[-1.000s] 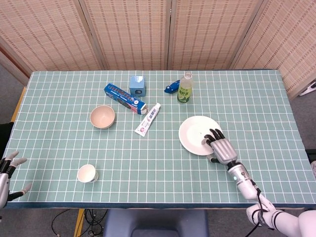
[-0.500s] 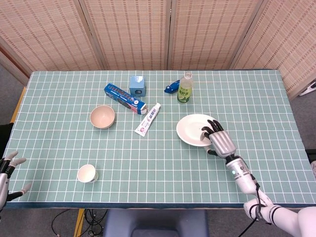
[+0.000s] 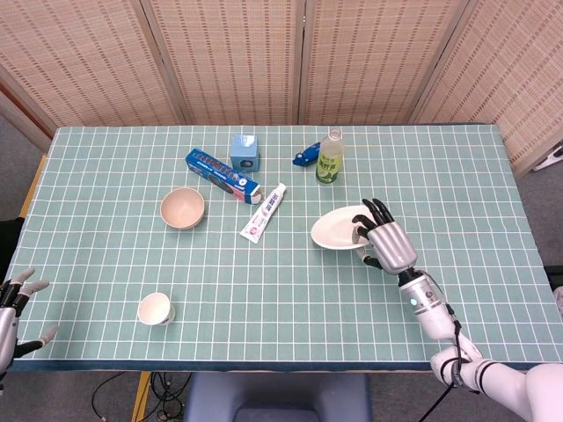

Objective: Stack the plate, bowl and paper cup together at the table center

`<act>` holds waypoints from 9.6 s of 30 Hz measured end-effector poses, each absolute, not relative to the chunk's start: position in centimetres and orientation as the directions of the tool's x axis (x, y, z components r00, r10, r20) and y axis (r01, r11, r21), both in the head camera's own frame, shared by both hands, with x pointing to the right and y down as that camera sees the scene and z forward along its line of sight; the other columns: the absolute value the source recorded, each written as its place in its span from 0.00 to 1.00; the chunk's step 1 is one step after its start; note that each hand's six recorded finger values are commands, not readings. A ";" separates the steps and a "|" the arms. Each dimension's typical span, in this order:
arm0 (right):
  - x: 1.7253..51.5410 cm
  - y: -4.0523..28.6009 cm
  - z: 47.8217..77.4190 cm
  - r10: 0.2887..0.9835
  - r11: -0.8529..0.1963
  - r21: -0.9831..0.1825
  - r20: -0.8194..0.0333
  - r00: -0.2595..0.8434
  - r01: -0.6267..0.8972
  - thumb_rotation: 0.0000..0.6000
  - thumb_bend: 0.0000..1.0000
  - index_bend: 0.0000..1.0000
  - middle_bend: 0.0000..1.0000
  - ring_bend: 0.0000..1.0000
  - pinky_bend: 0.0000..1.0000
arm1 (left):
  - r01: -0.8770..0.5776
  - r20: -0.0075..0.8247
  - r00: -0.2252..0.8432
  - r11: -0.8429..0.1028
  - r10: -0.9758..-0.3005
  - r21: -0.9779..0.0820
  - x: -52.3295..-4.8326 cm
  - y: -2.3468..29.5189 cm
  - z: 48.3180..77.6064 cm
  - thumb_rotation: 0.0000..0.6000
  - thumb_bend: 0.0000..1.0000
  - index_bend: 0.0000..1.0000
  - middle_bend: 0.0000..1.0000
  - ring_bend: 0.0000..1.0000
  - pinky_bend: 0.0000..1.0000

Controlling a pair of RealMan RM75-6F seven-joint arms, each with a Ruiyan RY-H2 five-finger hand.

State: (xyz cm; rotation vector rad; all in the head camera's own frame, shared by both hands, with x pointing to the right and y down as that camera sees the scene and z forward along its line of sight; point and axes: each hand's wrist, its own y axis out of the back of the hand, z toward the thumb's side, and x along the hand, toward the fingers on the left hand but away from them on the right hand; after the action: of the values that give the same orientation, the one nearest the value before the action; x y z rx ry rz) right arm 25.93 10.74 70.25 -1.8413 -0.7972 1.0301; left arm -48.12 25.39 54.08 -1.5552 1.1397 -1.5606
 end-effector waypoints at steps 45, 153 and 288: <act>4.9 12.6 66.9 0.597 -0.426 -0.874 -0.075 0.799 0.235 1.00 0.38 0.53 0.29 0.04 0.01 | -0.131 0.424 -0.111 -0.409 -0.899 -0.903 -49.1 25.9 53.5 1.00 0.17 0.25 0.13 0.15 0.25; 34.8 16.4 58.1 0.886 -0.379 -0.923 -0.341 0.314 0.068 1.00 0.15 0.06 0.13 0.00 0.00 | 0.209 0.659 0.233 -0.625 -0.715 -0.752 -31.2 4.3 74.7 1.00 0.20 0.43 0.90 0.85 0.88; 35.3 15.8 57.9 0.900 -0.363 -0.924 -0.314 0.304 0.122 1.00 0.14 0.08 0.16 0.00 0.00 | 0.246 0.626 0.576 -0.618 -0.526 -0.746 -29.3 18.2 59.3 1.00 0.16 0.05 0.05 0.07 0.29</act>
State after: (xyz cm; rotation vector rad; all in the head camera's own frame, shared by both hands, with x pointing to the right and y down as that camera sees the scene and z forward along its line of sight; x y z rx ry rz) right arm 35.27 15.80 57.94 -1.7184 -0.9305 1.1458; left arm -29.27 18.15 59.26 -1.9436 0.2243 -1.1276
